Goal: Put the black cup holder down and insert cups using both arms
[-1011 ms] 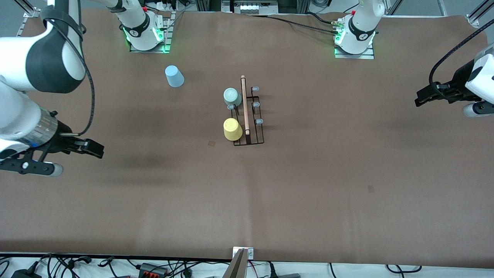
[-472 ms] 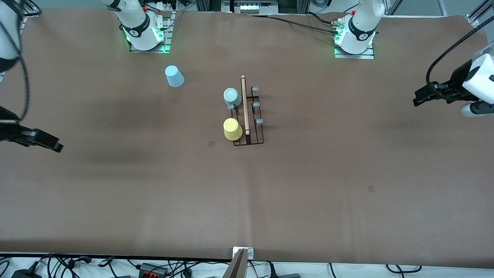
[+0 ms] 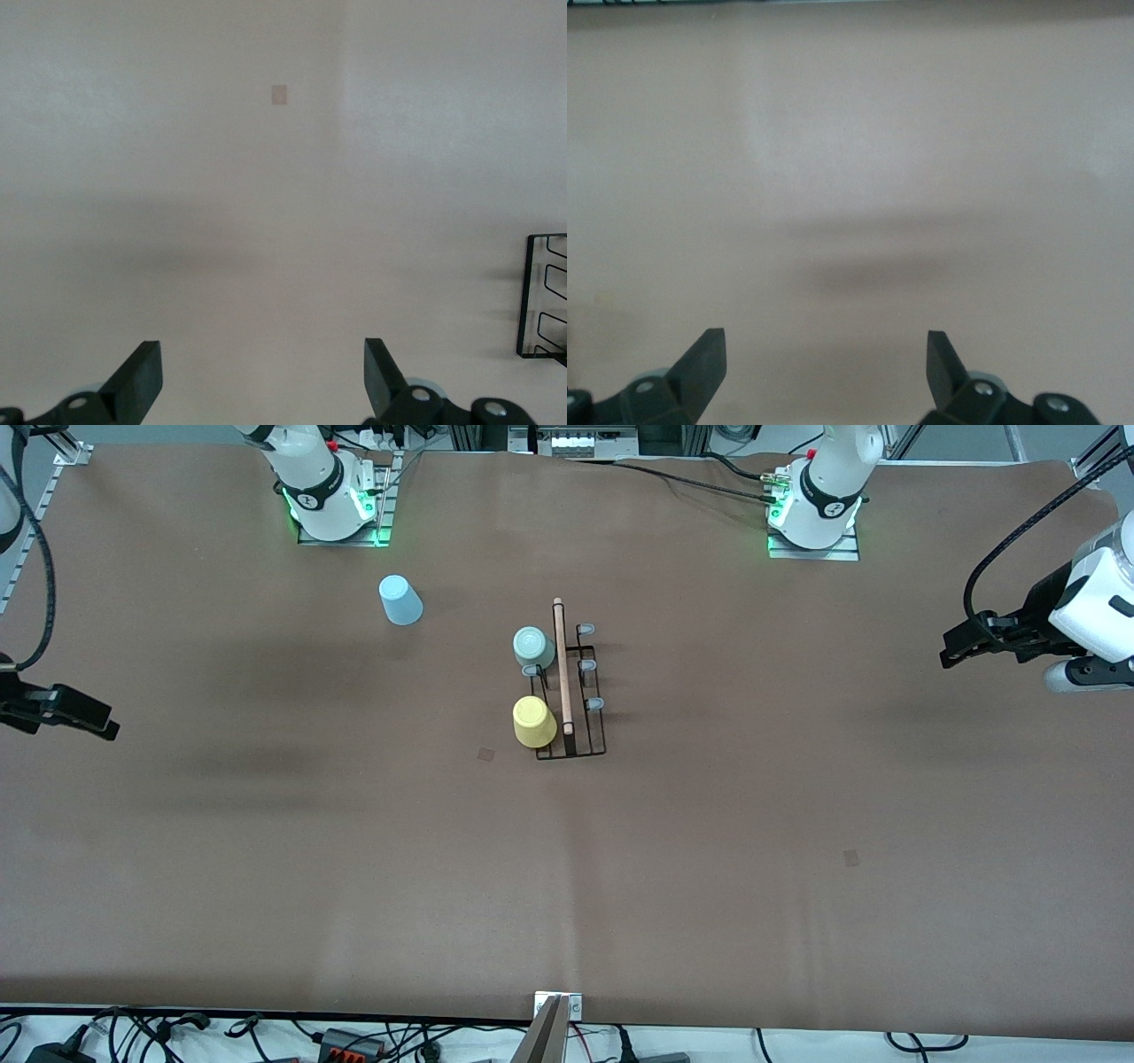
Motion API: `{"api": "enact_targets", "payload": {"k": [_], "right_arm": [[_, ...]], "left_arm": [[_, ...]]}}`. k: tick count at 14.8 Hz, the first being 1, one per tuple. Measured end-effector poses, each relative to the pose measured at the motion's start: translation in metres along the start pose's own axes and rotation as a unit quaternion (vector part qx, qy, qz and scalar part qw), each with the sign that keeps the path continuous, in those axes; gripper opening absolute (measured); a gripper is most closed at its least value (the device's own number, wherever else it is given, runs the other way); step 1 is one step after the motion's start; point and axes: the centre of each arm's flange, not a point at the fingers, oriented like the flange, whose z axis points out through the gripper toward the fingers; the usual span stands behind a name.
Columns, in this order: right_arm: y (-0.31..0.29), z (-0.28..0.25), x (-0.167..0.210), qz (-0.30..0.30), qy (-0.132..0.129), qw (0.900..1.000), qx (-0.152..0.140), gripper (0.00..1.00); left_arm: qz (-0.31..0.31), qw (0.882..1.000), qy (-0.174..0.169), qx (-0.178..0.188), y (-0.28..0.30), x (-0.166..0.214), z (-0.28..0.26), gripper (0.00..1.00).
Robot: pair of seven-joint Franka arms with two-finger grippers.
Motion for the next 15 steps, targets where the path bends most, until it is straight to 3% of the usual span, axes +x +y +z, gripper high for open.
{"api": "enact_targets", "payload": {"k": [8,15], "right_arm": [[0.001,-0.001,-0.067,-0.011,-0.032,0.999,0.001,1.00],[0.001,-0.010,-0.072,-0.011,-0.016,1.000,0.000,1.00]], "left_arm": [[-0.007,1.000,0.000,0.000,-0.007,0.001,0.000,1.00],[-0.007,1.000,-0.001,0.000,-0.008,0.001,0.000,1.00]]}}
